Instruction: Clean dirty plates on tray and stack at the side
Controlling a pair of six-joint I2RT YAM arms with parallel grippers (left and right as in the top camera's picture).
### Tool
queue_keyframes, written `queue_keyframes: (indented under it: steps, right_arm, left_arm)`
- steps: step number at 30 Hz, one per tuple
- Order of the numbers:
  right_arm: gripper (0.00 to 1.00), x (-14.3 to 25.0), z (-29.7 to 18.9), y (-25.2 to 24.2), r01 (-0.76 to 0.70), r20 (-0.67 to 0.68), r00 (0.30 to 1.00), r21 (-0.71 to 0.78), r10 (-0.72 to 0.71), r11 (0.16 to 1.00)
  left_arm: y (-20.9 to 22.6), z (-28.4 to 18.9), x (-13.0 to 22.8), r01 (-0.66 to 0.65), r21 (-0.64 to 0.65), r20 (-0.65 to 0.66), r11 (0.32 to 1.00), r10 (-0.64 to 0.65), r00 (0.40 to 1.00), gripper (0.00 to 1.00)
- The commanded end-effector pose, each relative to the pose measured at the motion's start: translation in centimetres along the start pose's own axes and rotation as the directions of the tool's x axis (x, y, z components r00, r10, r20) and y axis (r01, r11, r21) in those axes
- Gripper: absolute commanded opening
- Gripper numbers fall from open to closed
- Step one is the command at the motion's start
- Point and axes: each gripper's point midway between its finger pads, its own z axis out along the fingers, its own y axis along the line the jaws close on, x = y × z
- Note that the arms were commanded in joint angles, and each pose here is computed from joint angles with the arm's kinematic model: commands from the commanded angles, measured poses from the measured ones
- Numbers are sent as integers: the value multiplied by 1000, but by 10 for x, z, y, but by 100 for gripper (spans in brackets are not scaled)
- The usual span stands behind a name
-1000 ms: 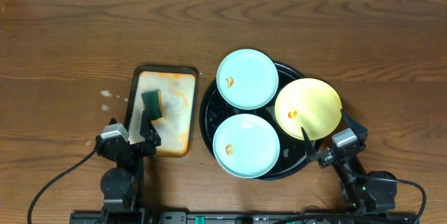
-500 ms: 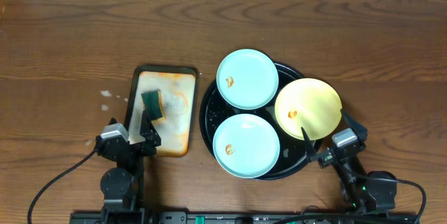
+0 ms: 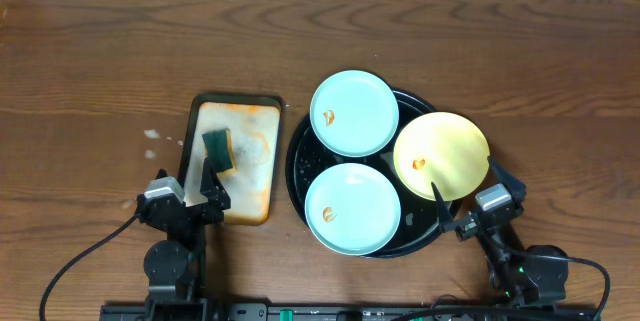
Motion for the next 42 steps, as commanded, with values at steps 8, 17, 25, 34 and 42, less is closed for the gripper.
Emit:
queue_keyframes:
  steps: [8,17,25,34,42]
  right_arm:
    - [99,3,0,-2,8,-7,1000,7,-8,1000]
    - [99,3,0,-2,8,-7,1000,7,-8,1000]
    - [99,3,0,-2,8,-6,1000,7,-8,1000]
    - [99,-10,-1,16,9,51,999,-97,-4,995]
    - [99,-29,-8,46,20,135,991,-276,18,961]
  left_arm:
    - [8,1,16,-4,-34,-51,999,2,999,83]
    - [8,1,16,-4,-34,-51,999,2,999,83]
    - [8,1,16,-4,-34,-51,999,2,999,83]
    - [-6,0,19,2,45,-71,999,1,997,83]
    - [-46,-7,20,100,265,-118,959,-71,991,83]
